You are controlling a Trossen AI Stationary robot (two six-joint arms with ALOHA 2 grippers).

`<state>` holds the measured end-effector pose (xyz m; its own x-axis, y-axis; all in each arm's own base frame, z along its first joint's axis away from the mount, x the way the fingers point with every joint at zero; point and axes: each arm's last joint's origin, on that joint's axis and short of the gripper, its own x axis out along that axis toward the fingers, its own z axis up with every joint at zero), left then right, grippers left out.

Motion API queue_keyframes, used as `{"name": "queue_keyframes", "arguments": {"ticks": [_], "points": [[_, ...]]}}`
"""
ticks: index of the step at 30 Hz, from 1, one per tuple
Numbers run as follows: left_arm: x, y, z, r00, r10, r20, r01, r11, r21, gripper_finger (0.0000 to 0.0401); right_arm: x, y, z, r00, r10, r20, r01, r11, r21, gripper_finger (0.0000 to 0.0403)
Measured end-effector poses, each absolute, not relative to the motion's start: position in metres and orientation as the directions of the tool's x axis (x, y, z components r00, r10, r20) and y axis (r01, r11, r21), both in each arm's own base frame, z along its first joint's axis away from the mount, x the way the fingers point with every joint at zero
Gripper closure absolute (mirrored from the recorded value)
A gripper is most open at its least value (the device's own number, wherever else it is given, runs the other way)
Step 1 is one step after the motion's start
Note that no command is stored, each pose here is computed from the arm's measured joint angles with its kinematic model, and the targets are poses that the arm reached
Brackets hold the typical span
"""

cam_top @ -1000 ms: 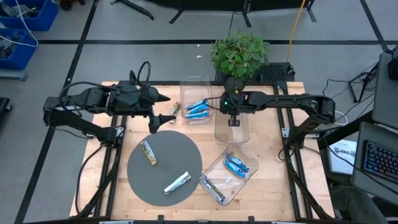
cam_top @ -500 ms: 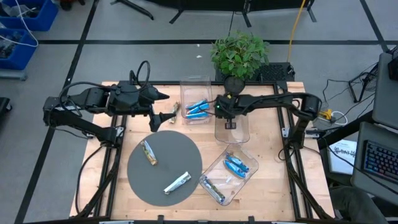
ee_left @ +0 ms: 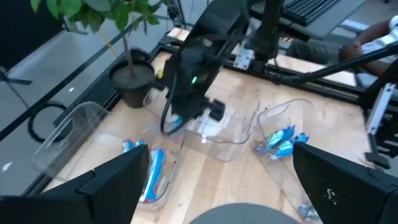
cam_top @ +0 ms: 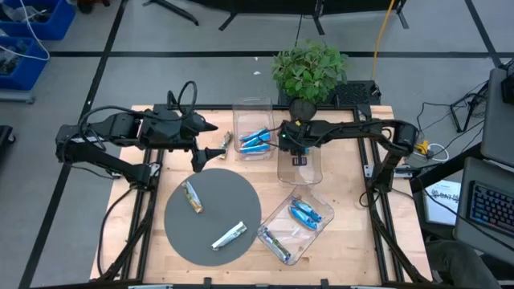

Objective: Pick and place Granola Bars by type
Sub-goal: Put the yellow granola bar into the middle transparent bin

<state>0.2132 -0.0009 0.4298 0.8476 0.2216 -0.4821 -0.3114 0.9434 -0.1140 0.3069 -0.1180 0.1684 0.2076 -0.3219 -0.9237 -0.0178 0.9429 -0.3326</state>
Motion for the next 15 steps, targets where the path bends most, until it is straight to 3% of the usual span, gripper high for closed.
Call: {"name": "queue_keyframes", "arguments": {"ticks": [4,8,15], "points": [[0.211,0.001,0.427,0.816,0.276,-0.508,-0.385,0.915,-0.121,0.0004,0.302,-0.116,0.191,0.271,-0.347,-0.898,0.005,0.933,-0.359,0.0213],[0.206,0.005,0.420,0.730,0.409,-0.548,-0.557,0.820,-0.130,0.0004,0.295,-0.107,0.219,0.354,-0.367,-0.860,0.043,0.925,-0.377,0.0168],[0.208,0.019,0.400,0.522,0.559,-0.644,-0.750,0.661,-0.034,0.0004,0.280,-0.076,0.267,0.497,-0.418,-0.760,0.093,0.897,-0.432,0.0140]]}}
